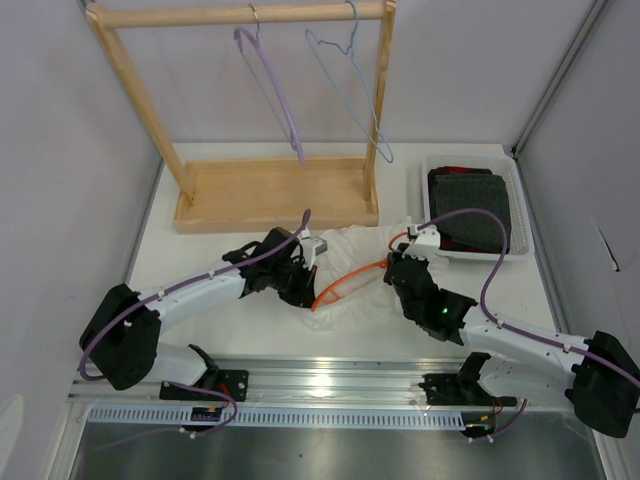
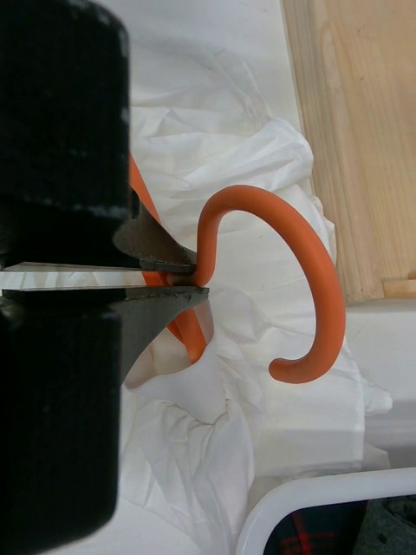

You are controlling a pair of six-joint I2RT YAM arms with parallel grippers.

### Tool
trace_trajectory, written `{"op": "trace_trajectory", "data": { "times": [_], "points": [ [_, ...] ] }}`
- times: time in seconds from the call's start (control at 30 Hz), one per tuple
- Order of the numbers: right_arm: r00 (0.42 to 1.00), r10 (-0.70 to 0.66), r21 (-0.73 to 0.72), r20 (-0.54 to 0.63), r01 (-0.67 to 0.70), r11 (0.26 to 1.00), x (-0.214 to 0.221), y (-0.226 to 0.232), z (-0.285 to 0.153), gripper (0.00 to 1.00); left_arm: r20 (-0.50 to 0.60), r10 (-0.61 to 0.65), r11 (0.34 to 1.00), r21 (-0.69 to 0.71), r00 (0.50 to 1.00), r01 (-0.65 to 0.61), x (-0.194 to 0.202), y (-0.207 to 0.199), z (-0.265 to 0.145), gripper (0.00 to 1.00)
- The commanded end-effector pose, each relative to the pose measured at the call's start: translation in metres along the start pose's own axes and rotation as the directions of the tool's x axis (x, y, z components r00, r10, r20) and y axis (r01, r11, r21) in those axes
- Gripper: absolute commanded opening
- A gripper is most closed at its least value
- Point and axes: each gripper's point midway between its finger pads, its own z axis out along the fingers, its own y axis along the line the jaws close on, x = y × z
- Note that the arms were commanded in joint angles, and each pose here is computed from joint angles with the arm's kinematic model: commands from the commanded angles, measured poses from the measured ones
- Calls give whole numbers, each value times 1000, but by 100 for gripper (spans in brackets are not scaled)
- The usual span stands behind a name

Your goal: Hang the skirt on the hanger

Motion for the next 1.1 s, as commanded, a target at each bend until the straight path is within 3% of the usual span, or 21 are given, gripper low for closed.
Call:
{"op": "trace_trajectory", "data": {
  "times": [0.0,1.07],
  "points": [
    [999,-4,190,54,-6,982,-15,-39,5,0,-74,-21,1000,6,997,21,23,0,-10,0],
    [996,-15,314,89,-14,949,-21,-71,11,0,-28,27,998,-63,999,-29,-3,-8,-68,0]
  ]
}}
